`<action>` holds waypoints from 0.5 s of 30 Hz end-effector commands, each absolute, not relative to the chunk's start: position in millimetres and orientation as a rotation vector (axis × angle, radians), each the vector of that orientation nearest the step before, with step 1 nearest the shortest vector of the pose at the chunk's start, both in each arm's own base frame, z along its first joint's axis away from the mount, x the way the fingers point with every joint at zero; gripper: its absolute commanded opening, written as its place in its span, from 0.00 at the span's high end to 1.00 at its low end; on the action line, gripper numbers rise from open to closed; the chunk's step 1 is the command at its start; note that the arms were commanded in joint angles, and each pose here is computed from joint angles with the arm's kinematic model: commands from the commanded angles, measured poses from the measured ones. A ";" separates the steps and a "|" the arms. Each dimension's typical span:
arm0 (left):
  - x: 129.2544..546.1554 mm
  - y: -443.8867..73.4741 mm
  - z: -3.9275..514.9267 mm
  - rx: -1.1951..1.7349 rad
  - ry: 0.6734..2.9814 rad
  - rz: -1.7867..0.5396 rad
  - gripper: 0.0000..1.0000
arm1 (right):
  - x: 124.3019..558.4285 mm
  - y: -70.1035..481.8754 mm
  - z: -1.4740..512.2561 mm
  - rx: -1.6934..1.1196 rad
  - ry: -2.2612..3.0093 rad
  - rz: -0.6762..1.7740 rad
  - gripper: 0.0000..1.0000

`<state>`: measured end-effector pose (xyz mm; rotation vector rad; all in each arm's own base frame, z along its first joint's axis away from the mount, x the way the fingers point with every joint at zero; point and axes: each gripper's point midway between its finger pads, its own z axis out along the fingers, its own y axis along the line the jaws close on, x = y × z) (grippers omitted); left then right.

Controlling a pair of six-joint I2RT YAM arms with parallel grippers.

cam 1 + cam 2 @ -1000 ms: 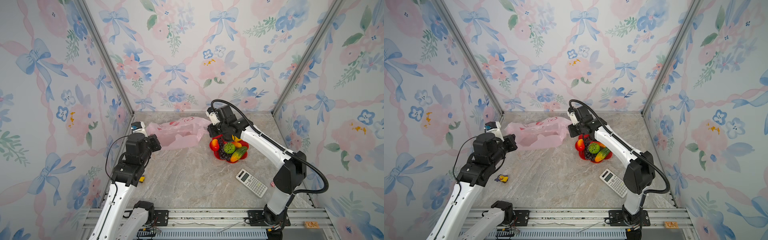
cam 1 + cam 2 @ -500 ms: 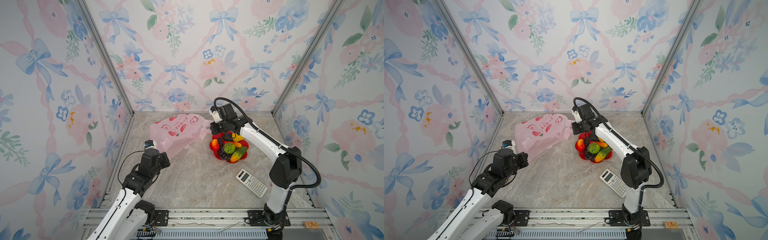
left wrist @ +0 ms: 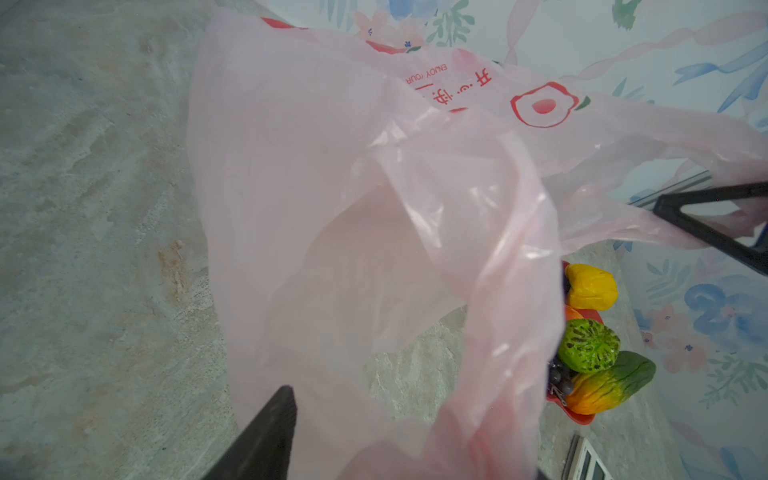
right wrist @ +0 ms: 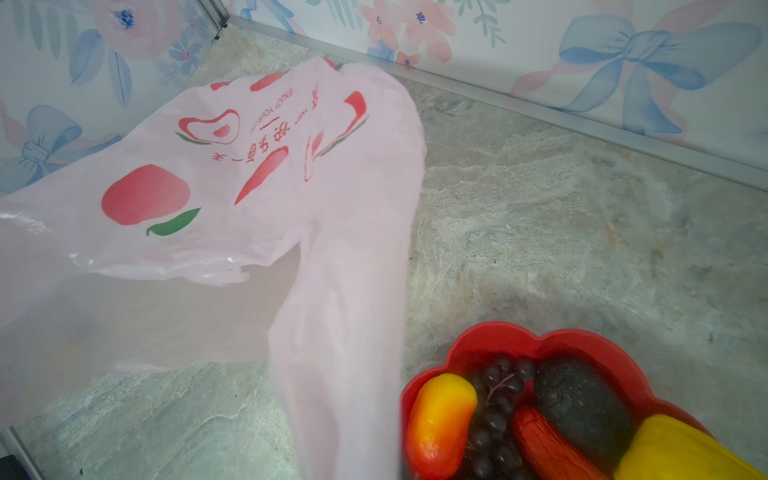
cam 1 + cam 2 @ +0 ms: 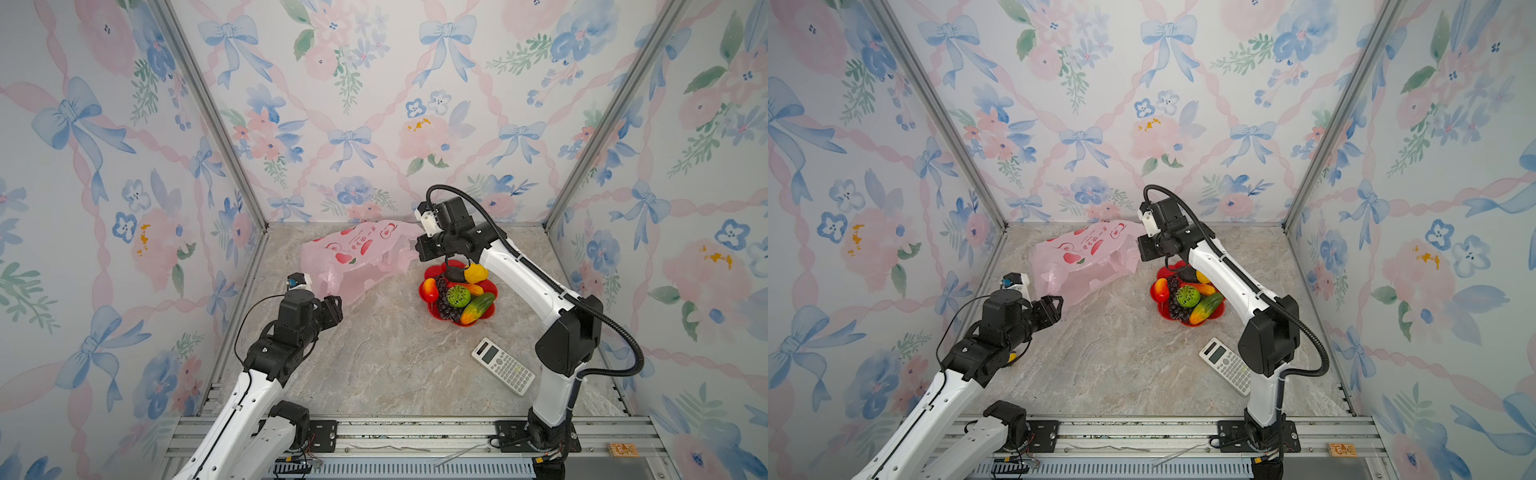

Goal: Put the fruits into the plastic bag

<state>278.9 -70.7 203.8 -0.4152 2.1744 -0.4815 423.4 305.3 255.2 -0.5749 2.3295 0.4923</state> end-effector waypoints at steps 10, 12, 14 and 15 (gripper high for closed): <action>313.9 -75.3 237.9 -0.282 2.267 -0.491 0.06 | 393.7 319.0 285.7 -0.596 2.322 0.518 1.00; 316.2 -71.6 240.4 -0.266 2.300 -0.442 0.07 | 393.3 319.1 287.8 -0.591 2.323 0.520 1.00; 317.5 -66.4 237.9 -0.250 2.351 -0.375 0.08 | 394.1 319.4 290.6 -0.586 2.319 0.524 1.00; 318.8 -64.2 236.1 -0.239 2.374 -0.343 0.09 | 394.9 319.7 292.6 -0.583 2.316 0.528 1.00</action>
